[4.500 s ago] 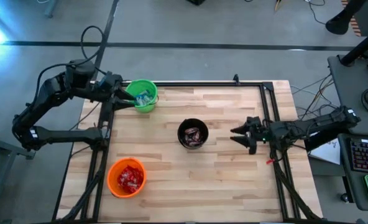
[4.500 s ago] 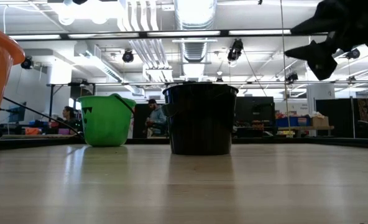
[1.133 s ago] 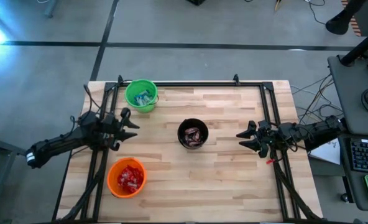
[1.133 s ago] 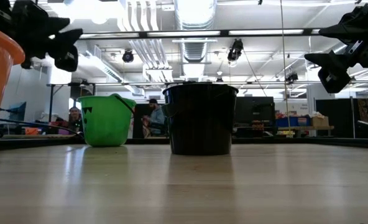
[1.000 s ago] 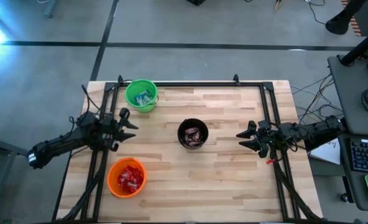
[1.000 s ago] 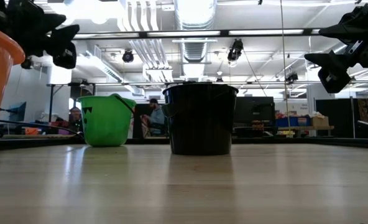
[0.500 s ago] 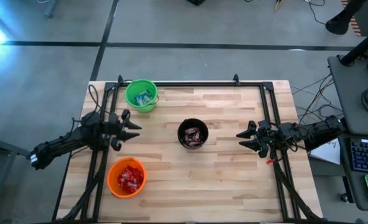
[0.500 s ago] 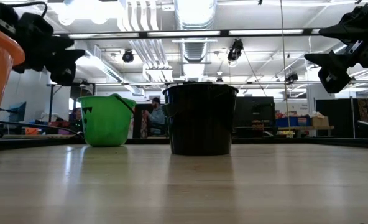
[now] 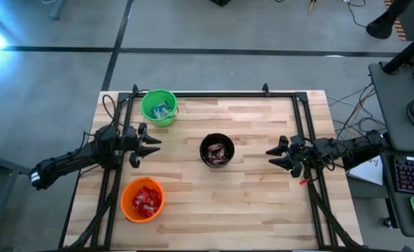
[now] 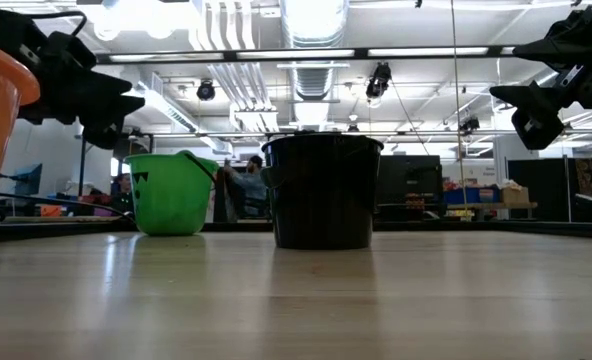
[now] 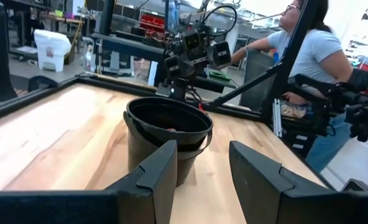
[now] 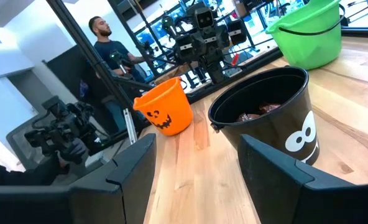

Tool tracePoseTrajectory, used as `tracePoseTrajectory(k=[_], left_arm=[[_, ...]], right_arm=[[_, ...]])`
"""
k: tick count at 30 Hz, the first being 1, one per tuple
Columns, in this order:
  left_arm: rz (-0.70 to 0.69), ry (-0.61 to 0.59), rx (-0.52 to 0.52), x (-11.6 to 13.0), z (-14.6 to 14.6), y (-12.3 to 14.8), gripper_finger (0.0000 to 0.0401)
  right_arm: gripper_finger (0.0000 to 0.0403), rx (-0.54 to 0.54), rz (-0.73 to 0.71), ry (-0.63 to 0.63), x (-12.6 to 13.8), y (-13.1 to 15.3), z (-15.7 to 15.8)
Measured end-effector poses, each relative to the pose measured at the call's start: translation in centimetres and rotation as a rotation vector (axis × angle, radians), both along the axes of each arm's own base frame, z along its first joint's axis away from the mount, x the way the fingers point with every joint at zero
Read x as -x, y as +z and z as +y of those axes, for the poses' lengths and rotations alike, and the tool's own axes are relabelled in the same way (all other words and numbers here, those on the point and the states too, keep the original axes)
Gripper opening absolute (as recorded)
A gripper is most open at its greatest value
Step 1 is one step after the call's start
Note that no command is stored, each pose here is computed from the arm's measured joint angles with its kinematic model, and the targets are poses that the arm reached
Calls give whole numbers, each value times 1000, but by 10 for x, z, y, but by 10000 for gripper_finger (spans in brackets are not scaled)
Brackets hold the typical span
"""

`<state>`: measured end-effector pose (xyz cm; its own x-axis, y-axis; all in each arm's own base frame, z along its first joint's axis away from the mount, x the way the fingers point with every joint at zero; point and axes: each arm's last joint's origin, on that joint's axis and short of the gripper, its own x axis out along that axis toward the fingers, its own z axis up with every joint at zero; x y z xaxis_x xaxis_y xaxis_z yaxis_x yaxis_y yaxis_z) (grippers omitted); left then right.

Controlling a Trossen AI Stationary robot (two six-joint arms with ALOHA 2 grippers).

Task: Sort candy
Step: Return to Home Position

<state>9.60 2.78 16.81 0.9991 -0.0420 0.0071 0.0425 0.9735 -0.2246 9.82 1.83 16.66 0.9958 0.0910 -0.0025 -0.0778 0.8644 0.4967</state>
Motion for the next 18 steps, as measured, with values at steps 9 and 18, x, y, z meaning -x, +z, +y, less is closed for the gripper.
tracePoseTrajectory(k=[9, 18], left_arm=[[-19, -2, -11, 0, 0, 2, 130], [-25, -3, -7, 0, 0, 3, 130]], right_arm=[[215, 0, 0, 0, 0, 0, 0], [215, 29, -3, 0, 0, 0, 0]])
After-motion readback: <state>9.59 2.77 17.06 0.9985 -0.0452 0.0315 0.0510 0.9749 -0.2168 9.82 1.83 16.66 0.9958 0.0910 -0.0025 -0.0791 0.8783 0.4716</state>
